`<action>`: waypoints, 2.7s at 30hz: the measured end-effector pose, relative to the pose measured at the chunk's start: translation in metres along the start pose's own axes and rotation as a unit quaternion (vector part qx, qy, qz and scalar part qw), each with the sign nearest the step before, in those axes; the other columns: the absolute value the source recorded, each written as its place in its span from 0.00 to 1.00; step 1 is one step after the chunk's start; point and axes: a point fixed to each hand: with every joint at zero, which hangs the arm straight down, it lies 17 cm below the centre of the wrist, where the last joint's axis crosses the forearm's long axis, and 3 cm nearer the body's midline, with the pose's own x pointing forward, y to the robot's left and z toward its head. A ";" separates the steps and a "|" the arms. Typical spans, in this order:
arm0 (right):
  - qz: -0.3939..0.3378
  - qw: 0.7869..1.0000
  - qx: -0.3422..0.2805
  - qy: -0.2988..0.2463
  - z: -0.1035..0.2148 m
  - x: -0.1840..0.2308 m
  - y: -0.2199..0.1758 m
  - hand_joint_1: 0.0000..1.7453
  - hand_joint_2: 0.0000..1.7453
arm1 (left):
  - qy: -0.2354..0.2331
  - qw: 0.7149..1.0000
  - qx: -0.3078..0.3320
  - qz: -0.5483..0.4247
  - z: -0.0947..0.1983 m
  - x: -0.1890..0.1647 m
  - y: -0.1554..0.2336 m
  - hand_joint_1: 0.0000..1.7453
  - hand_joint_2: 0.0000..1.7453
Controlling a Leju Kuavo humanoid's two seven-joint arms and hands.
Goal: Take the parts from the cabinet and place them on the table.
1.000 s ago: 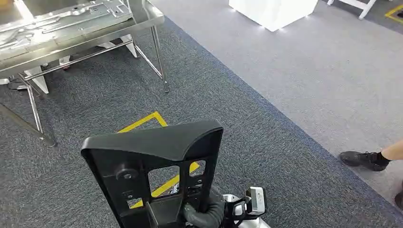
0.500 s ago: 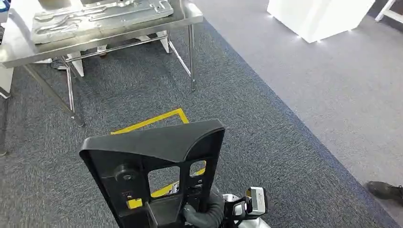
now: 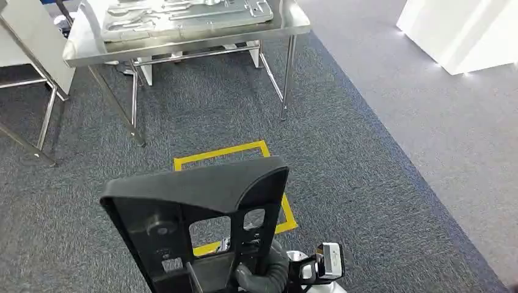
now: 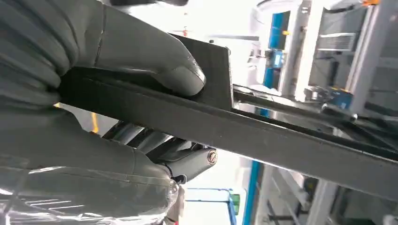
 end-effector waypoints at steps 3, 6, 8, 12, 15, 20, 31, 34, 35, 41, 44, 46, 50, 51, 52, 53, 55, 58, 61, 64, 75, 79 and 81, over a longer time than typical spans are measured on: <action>-0.002 1.000 0.001 -0.014 -0.008 0.006 0.001 0.98 1.00 | 0.002 1.000 0.004 0.005 0.001 -0.002 0.003 0.00 1.00; -0.004 1.000 0.001 -0.016 -0.009 0.007 0.002 0.98 1.00 | 0.001 1.000 0.009 0.006 0.000 -0.001 0.010 0.00 1.00; -0.006 1.000 0.002 -0.016 -0.009 0.007 0.003 0.98 1.00 | 0.002 1.000 0.007 0.008 0.000 -0.003 0.007 0.00 1.00; -0.013 1.000 0.004 -0.024 -0.013 0.010 0.003 0.98 1.00 | -0.002 1.000 0.009 0.009 0.001 -0.003 0.010 0.00 1.00; -0.015 0.999 0.003 -0.029 -0.016 0.013 0.002 0.98 1.00 | -0.005 1.000 0.009 0.009 0.001 -0.002 0.009 0.00 1.00; -0.014 0.999 0.000 -0.032 -0.016 0.015 -0.002 0.98 1.00 | -0.009 1.000 0.010 0.008 0.001 0.000 0.010 0.00 1.00; -0.016 0.999 -0.011 -0.034 -0.013 0.017 -0.010 0.98 1.00 | -0.019 1.000 0.005 0.011 0.001 0.004 0.005 0.00 1.00; -0.014 0.999 -0.011 -0.035 -0.013 0.018 -0.011 0.98 1.00 | -0.021 1.000 0.009 0.009 0.001 0.004 0.011 0.00 1.00; -0.014 0.999 -0.011 -0.035 -0.013 0.018 -0.011 0.98 1.00 | -0.020 1.000 0.009 0.009 0.001 0.004 0.011 0.00 1.00; -0.014 0.999 -0.012 -0.033 -0.011 0.017 -0.011 0.98 1.00 | -0.015 1.000 0.007 0.009 0.003 -0.002 0.008 0.00 1.00; -0.013 0.999 -0.012 -0.032 -0.011 0.016 -0.012 0.98 1.00 | -0.016 1.000 0.006 0.009 0.003 -0.001 0.008 0.00 1.00; -0.012 0.999 -0.013 -0.032 -0.011 0.017 -0.013 0.98 1.00 | -0.015 1.000 0.005 0.008 0.003 -0.002 0.008 0.00 1.00; -0.009 0.999 -0.011 -0.033 -0.013 0.018 -0.015 0.98 1.00 | -0.016 1.000 0.007 0.004 0.003 -0.001 0.010 0.00 1.00; -0.009 0.999 -0.012 -0.033 -0.012 0.018 -0.015 0.98 1.00 | -0.016 1.000 0.007 0.004 0.003 -0.001 0.011 0.00 1.00; -0.009 0.999 -0.012 -0.032 -0.011 0.017 -0.016 0.98 1.00 | -0.016 1.000 0.007 0.004 0.003 -0.001 0.011 0.00 1.00; -0.010 0.999 -0.013 -0.030 -0.010 0.016 -0.016 0.98 1.00 | -0.016 1.000 0.007 0.004 0.003 -0.001 0.010 0.00 1.00; -0.009 0.999 -0.013 -0.029 -0.009 0.016 -0.017 0.98 1.00 | -0.015 1.000 0.007 0.003 0.003 -0.001 0.010 0.00 1.00; -0.009 0.999 -0.013 -0.028 -0.009 0.016 -0.017 0.98 1.00 | -0.016 1.000 0.008 0.003 0.002 -0.001 0.011 0.00 1.00; -0.010 0.999 -0.014 -0.027 -0.008 0.015 -0.018 0.98 1.00 | -0.016 1.000 0.008 0.003 0.002 -0.001 0.012 0.00 1.00; -0.009 0.999 -0.011 -0.029 -0.009 0.016 -0.018 0.98 1.00 | -0.016 1.000 0.010 0.002 0.002 0.000 0.015 0.00 1.00; -0.011 0.999 -0.014 -0.028 -0.009 0.016 -0.020 0.98 1.00 | -0.013 1.000 0.009 0.001 0.003 -0.003 0.013 0.00 1.00; -0.013 0.999 -0.017 -0.030 -0.009 0.016 -0.021 0.98 1.00 | -0.011 1.000 0.006 0.002 0.004 -0.005 0.008 0.00 1.00; -0.011 0.999 -0.014 -0.031 -0.010 0.018 -0.021 0.98 1.00 | -0.013 1.000 0.009 0.000 0.003 -0.003 0.013 0.00 1.00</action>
